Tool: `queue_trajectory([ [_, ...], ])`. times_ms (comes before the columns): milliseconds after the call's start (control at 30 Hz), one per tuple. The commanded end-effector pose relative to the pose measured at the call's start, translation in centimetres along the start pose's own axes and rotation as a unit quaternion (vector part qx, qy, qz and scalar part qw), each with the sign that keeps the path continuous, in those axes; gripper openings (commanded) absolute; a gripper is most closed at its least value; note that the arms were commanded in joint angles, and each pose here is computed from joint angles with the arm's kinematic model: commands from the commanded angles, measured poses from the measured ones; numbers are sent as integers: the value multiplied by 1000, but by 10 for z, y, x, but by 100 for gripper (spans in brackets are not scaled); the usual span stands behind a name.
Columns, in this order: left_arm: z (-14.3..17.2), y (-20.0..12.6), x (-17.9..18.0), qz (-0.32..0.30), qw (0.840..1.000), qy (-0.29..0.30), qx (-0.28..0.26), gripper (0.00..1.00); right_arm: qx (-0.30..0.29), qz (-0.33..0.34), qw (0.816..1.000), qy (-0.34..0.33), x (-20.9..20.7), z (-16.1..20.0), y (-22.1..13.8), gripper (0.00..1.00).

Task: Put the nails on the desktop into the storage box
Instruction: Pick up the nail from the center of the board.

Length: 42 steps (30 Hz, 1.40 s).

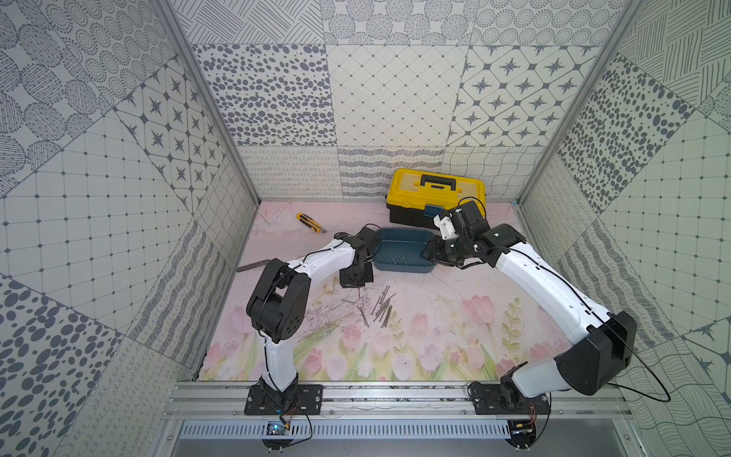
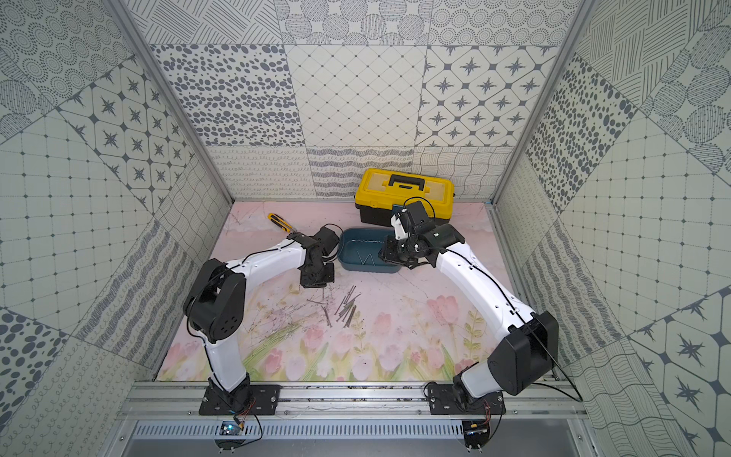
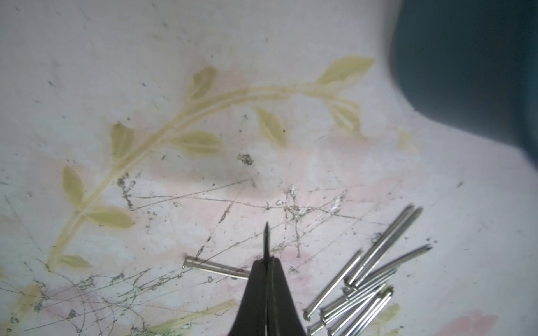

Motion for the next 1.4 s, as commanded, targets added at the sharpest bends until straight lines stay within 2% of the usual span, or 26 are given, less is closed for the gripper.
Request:
queue_trajectory([
  [0, -3, -19, 2, -2, 999, -10, -36, 0, -14, -28, 999, -15, 12, -5, 1, 33],
  [233, 2, -29, -2, 59, 997, -36, -22, 0, 10, -62, 996, -59, 33, 5, 14, 34],
  [367, -5, -45, -8, 129, 989, -66, -20, 0, 59, -134, 988, -58, 45, 11, 28, 35],
  [533, -16, -75, -13, 235, 967, -89, -34, 0, 108, -199, 973, -41, 53, 14, 35, 42],
  [633, -24, -94, -16, 312, 945, -87, -45, 0, 123, -206, 970, -35, 51, 17, 38, 44],
  [767, -30, -111, -23, 375, 923, -75, -44, 0, 127, -206, 970, -29, 49, 19, 40, 48],
  [933, -32, -126, -26, 420, 904, -60, -52, 0, 114, -211, 971, -11, 44, 10, 37, 49],
  [1367, -35, -132, -25, 454, 888, -55, -50, 0, 120, -223, 967, -7, 42, 7, 44, 47],
])
Point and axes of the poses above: each gripper's point midway between its finger pads, its own y axis out along the fingers, its own x axis along the line the jaws close on, z = x × y, the point moved 10 cm from there along -y, back along the fingers, and after that the axes turned 6 degrees about y, right-handed, at the moved point
